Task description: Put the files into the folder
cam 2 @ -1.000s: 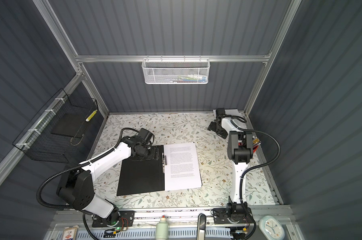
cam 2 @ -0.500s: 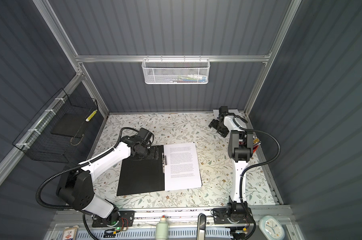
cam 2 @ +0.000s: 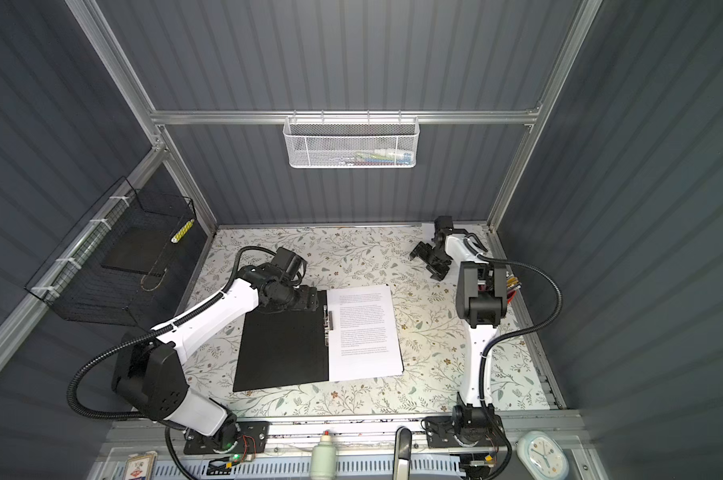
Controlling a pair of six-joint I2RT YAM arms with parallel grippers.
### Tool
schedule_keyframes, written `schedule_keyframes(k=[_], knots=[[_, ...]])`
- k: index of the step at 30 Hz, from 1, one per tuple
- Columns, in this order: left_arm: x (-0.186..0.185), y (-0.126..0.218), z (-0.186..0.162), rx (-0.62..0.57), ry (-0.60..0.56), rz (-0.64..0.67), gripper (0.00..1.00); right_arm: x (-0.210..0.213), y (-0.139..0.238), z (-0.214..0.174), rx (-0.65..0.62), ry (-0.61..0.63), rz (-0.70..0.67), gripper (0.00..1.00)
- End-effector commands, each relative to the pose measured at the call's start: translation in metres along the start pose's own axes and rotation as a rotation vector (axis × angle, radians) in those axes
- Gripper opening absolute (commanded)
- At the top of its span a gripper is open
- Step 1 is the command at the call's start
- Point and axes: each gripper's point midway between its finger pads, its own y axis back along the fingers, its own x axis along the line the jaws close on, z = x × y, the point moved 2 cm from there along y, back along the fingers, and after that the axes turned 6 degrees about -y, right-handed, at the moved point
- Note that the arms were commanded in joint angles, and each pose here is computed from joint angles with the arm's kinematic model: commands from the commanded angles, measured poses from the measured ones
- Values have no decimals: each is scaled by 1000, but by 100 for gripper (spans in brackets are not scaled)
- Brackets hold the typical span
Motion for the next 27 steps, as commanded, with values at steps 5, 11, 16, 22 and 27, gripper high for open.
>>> schedule_keyframes(k=[5,11,16,22,27], knots=[[-14,38,19,-80,-28,-93,89,26,-18,-86,128,5,78,99],[-20,40,20,-87,-32,-129,90,65,10,-92,60,112,131,99],[-33,33,19,-69,-69,-196,89,48,51,-55,-59,173,92,99],[-75,13,23,-26,-170,-248,89,-6,64,-13,-125,112,60,99],[-122,-6,39,-23,-223,-313,89,-21,42,1,-66,73,28,99]])
